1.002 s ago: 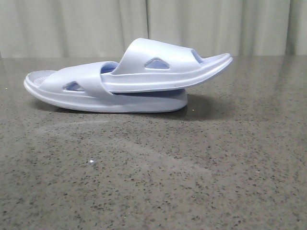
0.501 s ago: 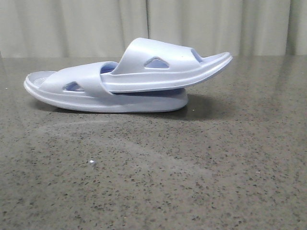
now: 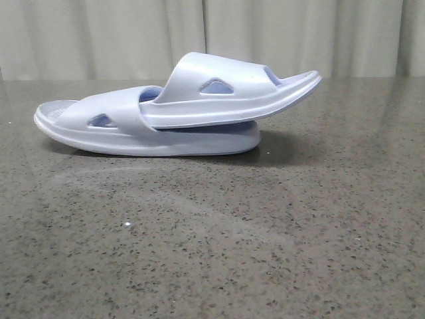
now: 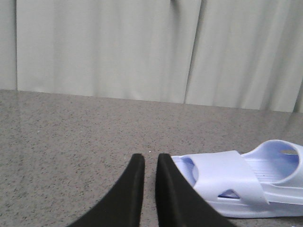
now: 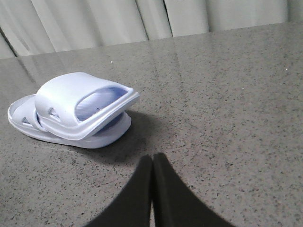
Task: Insert blue slippers together front up
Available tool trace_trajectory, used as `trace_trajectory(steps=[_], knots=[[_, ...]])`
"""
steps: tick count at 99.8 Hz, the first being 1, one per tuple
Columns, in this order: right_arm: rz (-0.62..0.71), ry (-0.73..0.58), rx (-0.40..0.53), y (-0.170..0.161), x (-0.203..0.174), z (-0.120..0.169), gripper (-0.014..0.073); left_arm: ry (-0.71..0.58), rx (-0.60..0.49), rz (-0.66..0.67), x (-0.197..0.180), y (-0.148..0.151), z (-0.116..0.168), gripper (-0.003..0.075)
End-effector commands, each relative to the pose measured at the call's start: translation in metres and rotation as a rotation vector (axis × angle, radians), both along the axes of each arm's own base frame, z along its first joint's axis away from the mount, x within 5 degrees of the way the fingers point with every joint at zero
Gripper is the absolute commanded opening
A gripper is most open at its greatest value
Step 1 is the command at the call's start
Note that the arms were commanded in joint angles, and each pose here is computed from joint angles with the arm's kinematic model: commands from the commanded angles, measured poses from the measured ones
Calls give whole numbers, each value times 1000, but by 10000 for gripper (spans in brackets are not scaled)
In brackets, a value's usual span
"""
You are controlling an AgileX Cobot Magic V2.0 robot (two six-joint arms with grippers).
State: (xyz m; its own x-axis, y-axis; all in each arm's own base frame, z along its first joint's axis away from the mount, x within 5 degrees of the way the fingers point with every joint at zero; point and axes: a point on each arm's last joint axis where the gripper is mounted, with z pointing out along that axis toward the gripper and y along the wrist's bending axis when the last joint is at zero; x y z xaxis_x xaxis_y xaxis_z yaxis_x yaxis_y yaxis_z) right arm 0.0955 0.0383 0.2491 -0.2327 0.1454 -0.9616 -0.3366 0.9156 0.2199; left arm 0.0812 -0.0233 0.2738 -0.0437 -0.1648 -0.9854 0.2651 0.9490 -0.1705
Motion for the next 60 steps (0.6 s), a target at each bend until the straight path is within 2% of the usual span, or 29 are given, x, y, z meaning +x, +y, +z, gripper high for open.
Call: trace_trajectory(steps=[1, 4, 5, 6, 7, 8, 11, 12, 13, 14, 15, 20, 47, 60], knots=[[-14, -31, 2, -1, 1, 9, -78, -4, -28, 80, 2, 7, 1, 15], [-14, -31, 2, -1, 1, 9, -78, -3, -38, 103, 3, 9, -3, 15], [-14, -31, 2, -1, 1, 9, -78, 1, -81, 110, 3, 10, -3, 15], [-14, -31, 2, -1, 1, 9, -78, -5, -44, 114, 2, 10, -6, 15], [-14, -31, 2, -1, 1, 9, -78, 2, -82, 116, 2, 10, -7, 15], [-14, -31, 2, -1, 1, 9, -78, -6, -44, 122, 2, 11, -9, 15], [-14, -31, 2, -1, 1, 9, -78, -8, -37, 124, 2, 11, -14, 15], [-14, -31, 2, -1, 1, 9, -78, -3, -65, 122, 1, 11, -15, 15], [-14, -31, 2, -1, 1, 9, -78, -7, -27, 121, 1, 11, -17, 15], [-14, -31, 2, -1, 1, 9, -78, -4, -53, 122, 0, 11, -18, 15], [-14, -31, 2, -1, 1, 9, -78, -6, -19, 121, 0, 11, -21, 15], [-14, -31, 2, -1, 1, 9, -78, -6, -10, 122, -3, 12, -28, 15], [-14, -31, 2, -1, 1, 9, -78, -81, -26, 241, -22, 22, -60, 15], [-14, -31, 2, -1, 1, 9, -78, -61, -19, 283, -26, 24, -67, 15]])
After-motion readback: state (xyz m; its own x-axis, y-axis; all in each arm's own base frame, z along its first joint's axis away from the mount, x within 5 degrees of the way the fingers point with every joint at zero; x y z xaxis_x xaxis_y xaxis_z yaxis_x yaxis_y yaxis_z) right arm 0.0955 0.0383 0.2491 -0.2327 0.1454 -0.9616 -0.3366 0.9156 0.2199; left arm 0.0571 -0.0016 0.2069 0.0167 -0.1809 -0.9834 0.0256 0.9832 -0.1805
